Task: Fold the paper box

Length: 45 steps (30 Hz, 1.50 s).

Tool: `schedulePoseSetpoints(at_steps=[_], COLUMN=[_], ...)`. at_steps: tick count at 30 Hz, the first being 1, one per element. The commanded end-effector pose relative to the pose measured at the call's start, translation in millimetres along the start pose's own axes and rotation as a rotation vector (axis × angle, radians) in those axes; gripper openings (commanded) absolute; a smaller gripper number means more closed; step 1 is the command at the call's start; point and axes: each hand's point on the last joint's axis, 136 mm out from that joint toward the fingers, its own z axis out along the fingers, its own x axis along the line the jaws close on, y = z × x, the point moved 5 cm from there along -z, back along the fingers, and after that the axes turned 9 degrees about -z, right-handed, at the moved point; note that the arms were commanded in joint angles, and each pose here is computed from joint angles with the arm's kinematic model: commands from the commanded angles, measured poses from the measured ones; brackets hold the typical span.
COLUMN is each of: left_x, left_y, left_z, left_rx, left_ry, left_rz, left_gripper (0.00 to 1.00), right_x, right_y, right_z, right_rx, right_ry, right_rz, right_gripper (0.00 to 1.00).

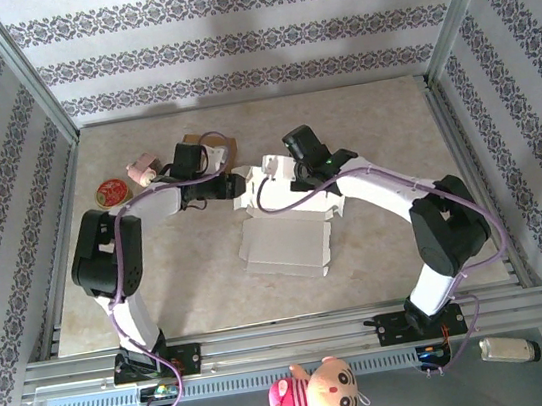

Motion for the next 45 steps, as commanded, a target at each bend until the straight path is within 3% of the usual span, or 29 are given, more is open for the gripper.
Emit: schedulePoseSetpoints(at_steps=[1,5,9,14,17,20,22,24,26,29,32,36,41,45], left_x=[-0.2,-3.5,-7.5,-19.5,-23.6,-29.4,-35.6,-39.7,-41.9,-44.4,-46.2,-47.2,-46.2,-45.0], left_y=[3.7,3.1,2.7,6.6,8.2,6.4,4.0,0.3,-4.2,-8.8,-6.8,-3.5,-2.8,-0.9], left_z=[7.0,9.8,4.4,-6.5,-11.8,-16.2,-19.0,-19.8,-18.4,-17.8,-19.1,-17.9,-14.2,-12.4], left_rx=[0.006,-0.015,-0.036,-0.085,-0.117,-0.139,-0.162,-0.177,-0.181,-0.178,-0.214,-0.23,-0.234,-0.24], left_ry=[-0.073,-0.122,-0.137,-0.17,-0.177,-0.181,-0.172,-0.16,-0.132,-0.109,-0.109,-0.108,-0.114,-0.109], left_rz=[0.011,0.03,0.076,0.249,0.324,0.411,0.497,0.594,0.699,0.833,0.885,0.903,0.903,0.902], left_gripper=[0.4,0.28,0.17,0.06,0.01,0.0,0.0,0.0,0.0,0.0,0.0,0.0,0.0,0.0], right_x=[-3.7,-1.0,3.1,0.4,-22.2,-55.7,-78.2,-100.5,-114.6,-121.3,-116.0,-91.0,-62.3,-49.2], right_y=[5.4,6.4,12.0,29.0,39.3,32.0,18.4,6.3,-8.6,-26.7,-37.9,-36.6,-36.2,-40.2], right_z=[-10.6,-13.7,-31.7,-75.2,-102.0,-113.3,-111.3,-108.3,-100.5,-83.1,-62.1,-47.3,-37.4,-27.8], right_rx=[-0.024,-0.033,-0.081,-0.244,-0.383,-0.421,-0.429,-0.434,-0.404,-0.388,-0.373,-0.427,-0.443,-0.402], right_ry=[-0.046,-0.042,0.004,0.126,0.201,0.286,0.384,0.438,0.426,0.396,0.412,0.601,0.785,0.822], right_rz=[-0.005,0.01,0.06,0.225,0.502,0.845,1.018,1.078,1.077,0.929,0.822,0.747,0.796,0.838], right_gripper=[0.09,0.11,0.19,0.6,0.74,0.87,0.86,0.84,0.82,0.84,0.85,0.84,0.79,0.74])
